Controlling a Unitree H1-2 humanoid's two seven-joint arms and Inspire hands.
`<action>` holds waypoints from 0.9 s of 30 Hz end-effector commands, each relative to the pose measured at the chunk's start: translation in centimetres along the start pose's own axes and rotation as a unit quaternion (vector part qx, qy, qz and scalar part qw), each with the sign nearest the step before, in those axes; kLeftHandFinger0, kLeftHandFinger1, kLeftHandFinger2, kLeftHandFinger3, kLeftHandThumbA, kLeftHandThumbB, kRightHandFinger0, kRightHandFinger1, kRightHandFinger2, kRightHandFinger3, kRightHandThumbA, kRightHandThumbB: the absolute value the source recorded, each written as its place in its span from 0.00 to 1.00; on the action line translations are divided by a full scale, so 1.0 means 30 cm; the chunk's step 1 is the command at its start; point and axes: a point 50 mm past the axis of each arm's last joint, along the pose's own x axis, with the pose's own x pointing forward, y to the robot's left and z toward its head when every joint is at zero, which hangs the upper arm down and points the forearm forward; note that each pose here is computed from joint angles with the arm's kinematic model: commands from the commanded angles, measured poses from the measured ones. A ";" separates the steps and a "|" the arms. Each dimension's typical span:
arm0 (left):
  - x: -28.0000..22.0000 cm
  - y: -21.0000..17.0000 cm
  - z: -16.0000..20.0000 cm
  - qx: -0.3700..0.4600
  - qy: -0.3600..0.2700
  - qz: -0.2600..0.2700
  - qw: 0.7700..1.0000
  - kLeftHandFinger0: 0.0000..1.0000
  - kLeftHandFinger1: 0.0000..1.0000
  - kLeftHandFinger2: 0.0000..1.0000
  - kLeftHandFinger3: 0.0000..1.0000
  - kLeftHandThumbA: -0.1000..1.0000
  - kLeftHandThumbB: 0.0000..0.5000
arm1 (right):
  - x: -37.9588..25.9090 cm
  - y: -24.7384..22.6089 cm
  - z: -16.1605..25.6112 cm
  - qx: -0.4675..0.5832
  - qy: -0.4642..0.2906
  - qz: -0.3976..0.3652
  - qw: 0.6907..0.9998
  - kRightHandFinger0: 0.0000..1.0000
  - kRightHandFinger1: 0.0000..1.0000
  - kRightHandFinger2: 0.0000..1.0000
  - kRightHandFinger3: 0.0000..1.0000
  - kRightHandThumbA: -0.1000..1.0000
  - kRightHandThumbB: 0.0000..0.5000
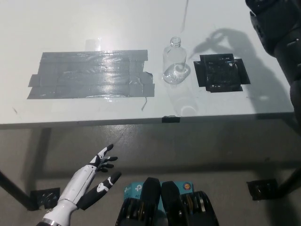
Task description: The robot grabs the black lid of the spray bottle on the desk and places it on the black area of the desk
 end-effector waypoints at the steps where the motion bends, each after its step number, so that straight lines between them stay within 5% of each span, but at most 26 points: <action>1: -0.019 0.005 0.006 0.012 -0.017 -0.005 1.000 0.75 0.74 0.81 1.00 0.96 0.41 | 0.011 -0.192 0.138 0.117 -0.042 -0.086 0.988 0.00 0.29 0.56 0.37 0.67 0.02; 3: -0.033 -0.005 -0.001 0.009 -0.014 -0.007 1.000 0.75 0.74 0.81 1.00 0.96 0.42 | 0.007 -0.199 0.094 0.131 -0.022 -0.095 0.987 0.00 0.24 0.48 0.33 0.68 0.07; 5: -0.038 -0.009 -0.005 0.009 -0.011 -0.007 1.000 0.75 0.75 0.81 1.00 0.96 0.43 | 0.000 -0.196 0.042 0.163 -0.020 -0.087 0.983 0.00 0.21 0.49 0.32 0.68 0.01; 9: -0.039 -0.009 -0.001 0.006 -0.010 -0.006 1.000 0.73 0.73 0.80 1.00 0.95 0.40 | -0.011 -0.167 -0.049 0.169 0.017 -0.092 0.981 0.00 0.29 0.61 0.53 0.67 0.04; 11: -0.035 -0.005 0.002 0.006 -0.009 -0.007 1.000 0.74 0.73 0.80 1.00 0.95 0.41 | -0.017 -0.154 -0.087 0.179 0.033 -0.097 0.979 0.00 0.26 0.55 0.47 0.67 0.05; 16: -0.019 0.006 0.007 0.015 -0.019 -0.001 1.000 0.74 0.73 0.79 1.00 0.96 0.42 | -0.028 -0.132 -0.144 0.149 0.056 -0.085 0.984 0.02 0.32 0.60 0.54 0.68 0.08; 20: -0.010 0.007 0.009 0.019 -0.023 0.001 1.000 0.74 0.73 0.79 1.00 0.97 0.42 | -0.038 -0.103 -0.189 0.139 0.070 -0.057 0.986 0.02 0.28 0.52 0.44 0.72 0.16; 22: -0.004 0.009 0.012 0.021 -0.024 0.004 0.999 0.73 0.72 0.79 1.00 0.97 0.43 | -0.039 -0.091 -0.196 0.141 0.068 -0.051 0.986 0.16 0.34 0.55 0.48 0.69 0.21; 23: 0.001 0.012 0.014 0.021 -0.025 0.005 0.999 0.73 0.72 0.78 1.00 0.96 0.43 | -0.040 -0.089 -0.197 0.133 0.064 -0.049 0.988 0.29 0.44 0.58 0.60 0.69 0.27; 24: 0.005 0.015 0.016 0.020 -0.025 0.006 0.999 0.72 0.72 0.78 1.00 0.96 0.43 | -0.040 -0.087 -0.197 0.122 0.059 -0.041 0.990 0.44 0.61 0.79 0.84 0.71 0.36; 25: 0.010 0.018 0.016 0.019 -0.026 0.008 0.999 0.72 0.72 0.78 1.00 0.96 0.43 | -0.040 -0.089 -0.194 0.103 0.053 -0.028 0.993 0.58 0.70 0.89 1.00 0.77 0.40; 26: 0.018 0.024 0.020 0.020 -0.027 0.010 0.999 0.72 0.72 0.78 1.00 0.96 0.43 | -0.038 -0.096 -0.182 0.081 0.037 -0.011 0.996 0.77 0.87 1.00 1.00 0.81 0.46; 27: 0.018 0.025 0.021 0.023 -0.027 0.011 0.999 0.72 0.72 0.78 1.00 0.97 0.44 | -0.039 -0.095 -0.176 0.070 0.025 0.001 0.997 0.94 1.00 1.00 1.00 0.83 0.52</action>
